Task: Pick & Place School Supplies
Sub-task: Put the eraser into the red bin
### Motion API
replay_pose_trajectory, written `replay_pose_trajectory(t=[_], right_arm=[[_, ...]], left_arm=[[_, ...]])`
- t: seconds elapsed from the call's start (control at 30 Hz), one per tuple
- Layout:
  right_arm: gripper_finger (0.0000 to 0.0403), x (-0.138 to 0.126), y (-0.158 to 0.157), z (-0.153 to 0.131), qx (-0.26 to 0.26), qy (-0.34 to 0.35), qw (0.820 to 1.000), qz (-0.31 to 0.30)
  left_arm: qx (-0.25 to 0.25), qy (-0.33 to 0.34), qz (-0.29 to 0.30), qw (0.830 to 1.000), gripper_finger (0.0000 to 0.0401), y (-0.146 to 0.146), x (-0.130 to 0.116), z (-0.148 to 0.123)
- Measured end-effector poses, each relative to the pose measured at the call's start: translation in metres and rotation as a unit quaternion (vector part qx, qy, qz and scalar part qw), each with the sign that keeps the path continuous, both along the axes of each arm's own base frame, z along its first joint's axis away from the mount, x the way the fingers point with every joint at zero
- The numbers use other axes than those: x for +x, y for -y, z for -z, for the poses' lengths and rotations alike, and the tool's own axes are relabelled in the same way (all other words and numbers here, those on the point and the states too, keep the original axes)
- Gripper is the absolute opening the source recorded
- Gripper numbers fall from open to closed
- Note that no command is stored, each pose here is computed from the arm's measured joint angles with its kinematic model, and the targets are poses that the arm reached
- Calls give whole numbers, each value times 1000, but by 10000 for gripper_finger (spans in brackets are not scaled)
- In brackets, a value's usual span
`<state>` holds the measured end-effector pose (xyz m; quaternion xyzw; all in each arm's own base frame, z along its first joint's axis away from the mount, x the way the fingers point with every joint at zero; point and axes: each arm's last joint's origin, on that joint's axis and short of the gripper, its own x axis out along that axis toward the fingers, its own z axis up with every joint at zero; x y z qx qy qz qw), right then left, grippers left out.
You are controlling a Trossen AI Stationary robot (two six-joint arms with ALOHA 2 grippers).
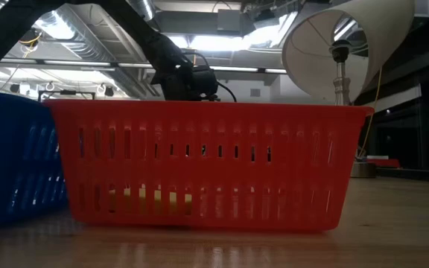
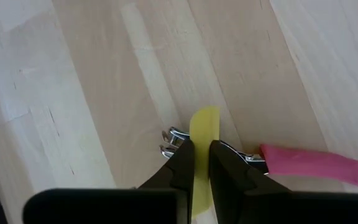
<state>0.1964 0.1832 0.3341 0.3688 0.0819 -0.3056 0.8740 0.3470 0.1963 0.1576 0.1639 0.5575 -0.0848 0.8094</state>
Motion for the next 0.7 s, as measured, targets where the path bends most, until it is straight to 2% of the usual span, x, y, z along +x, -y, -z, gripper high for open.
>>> replay_pose_trajectory(t=[0.2, 0.37, 0.53, 0.6, 0.7], right_arm=[[98, 0, 0, 0, -2, 3, 1000, 2], [98, 0, 0, 0, -4, 4, 1000, 3], [98, 0, 1, -1, -13, 14, 1000, 8], [98, 0, 1, -1, -14, 15, 1000, 9], [98, 1, 2, -1, -15, 15, 1000, 11]], left_arm=[[2, -3, -17, 1000, 23, 1, -1, -7], [-21, 16, -39, 999, 22, 2, -2, -39], [-129, 30, -63, 989, 19, 27, -10, -70], [-201, 34, -77, 976, 18, 43, -15, -84], [-303, 14, -87, 949, 18, 78, -17, -92]])
